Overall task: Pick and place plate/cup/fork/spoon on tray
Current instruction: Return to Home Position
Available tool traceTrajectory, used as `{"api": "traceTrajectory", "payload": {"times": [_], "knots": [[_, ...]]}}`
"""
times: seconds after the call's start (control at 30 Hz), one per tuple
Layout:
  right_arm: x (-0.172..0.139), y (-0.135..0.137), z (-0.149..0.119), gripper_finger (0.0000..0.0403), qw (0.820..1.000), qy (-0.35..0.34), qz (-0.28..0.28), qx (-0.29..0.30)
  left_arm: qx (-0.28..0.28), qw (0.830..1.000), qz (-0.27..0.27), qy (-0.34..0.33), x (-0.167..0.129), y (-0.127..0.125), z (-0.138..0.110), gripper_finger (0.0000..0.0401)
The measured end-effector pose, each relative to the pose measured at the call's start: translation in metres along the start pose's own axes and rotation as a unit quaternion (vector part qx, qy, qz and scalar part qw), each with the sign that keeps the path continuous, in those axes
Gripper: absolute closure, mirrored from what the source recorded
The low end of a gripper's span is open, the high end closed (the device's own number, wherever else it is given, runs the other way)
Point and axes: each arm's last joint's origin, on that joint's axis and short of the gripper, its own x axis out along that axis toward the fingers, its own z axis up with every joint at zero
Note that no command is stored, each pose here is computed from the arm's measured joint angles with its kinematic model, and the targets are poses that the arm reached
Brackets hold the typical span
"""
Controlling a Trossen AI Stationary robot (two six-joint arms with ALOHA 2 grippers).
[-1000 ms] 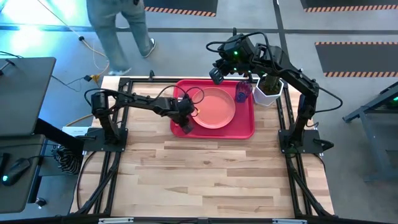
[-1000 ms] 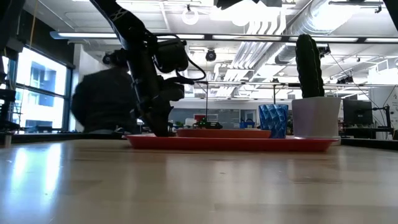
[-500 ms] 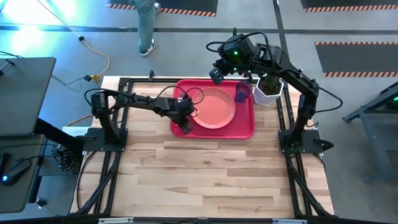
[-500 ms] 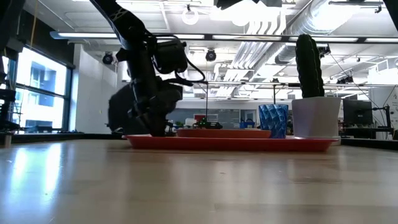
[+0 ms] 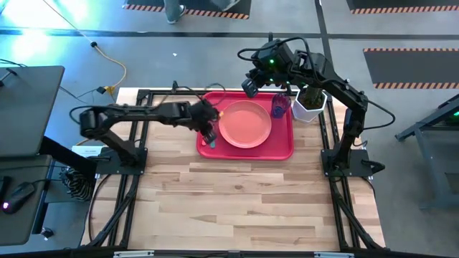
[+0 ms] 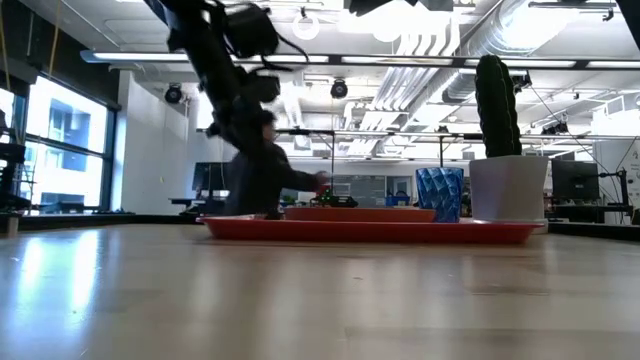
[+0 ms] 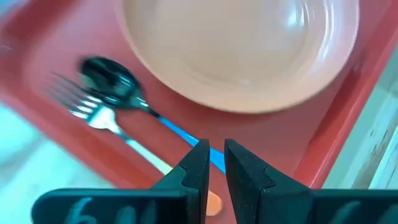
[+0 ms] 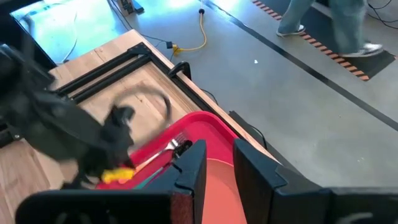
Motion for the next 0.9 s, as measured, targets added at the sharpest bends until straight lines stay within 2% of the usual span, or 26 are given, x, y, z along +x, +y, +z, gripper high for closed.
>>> {"api": "traceTrajectory", "payload": {"times": [0.17,0.4,0.6,0.7,0.9], "knots": [[-0.001,0.002,-0.003,0.0334,1.0,0.012,0.003,0.005,-0.004,0.999,0.021,-0.049,-0.042,0.014,0.002,0.0359],[-0.004,0.014,-0.006,0.0334,1.0,0.014,0.017,0.001,-0.001,0.991,-0.004,-0.131,-0.106,0.019,-0.01,0.0359],[-0.01,0.03,-0.011,0.0334,0.999,0.014,0.036,-0.002,-0.028,0.981,-0.044,-0.188,-0.138,0.021,-0.051,0.0359],[-0.013,0.04,-0.011,0.0334,0.999,-0.001,0.053,-0.006,-0.041,0.97,-0.073,-0.228,-0.148,0.021,-0.07,0.0359],[-0.022,0.061,-0.006,0.0334,0.994,-0.053,0.095,-0.003,-0.031,0.946,-0.125,-0.297,-0.155,0.023,-0.103,0.0359]]}}
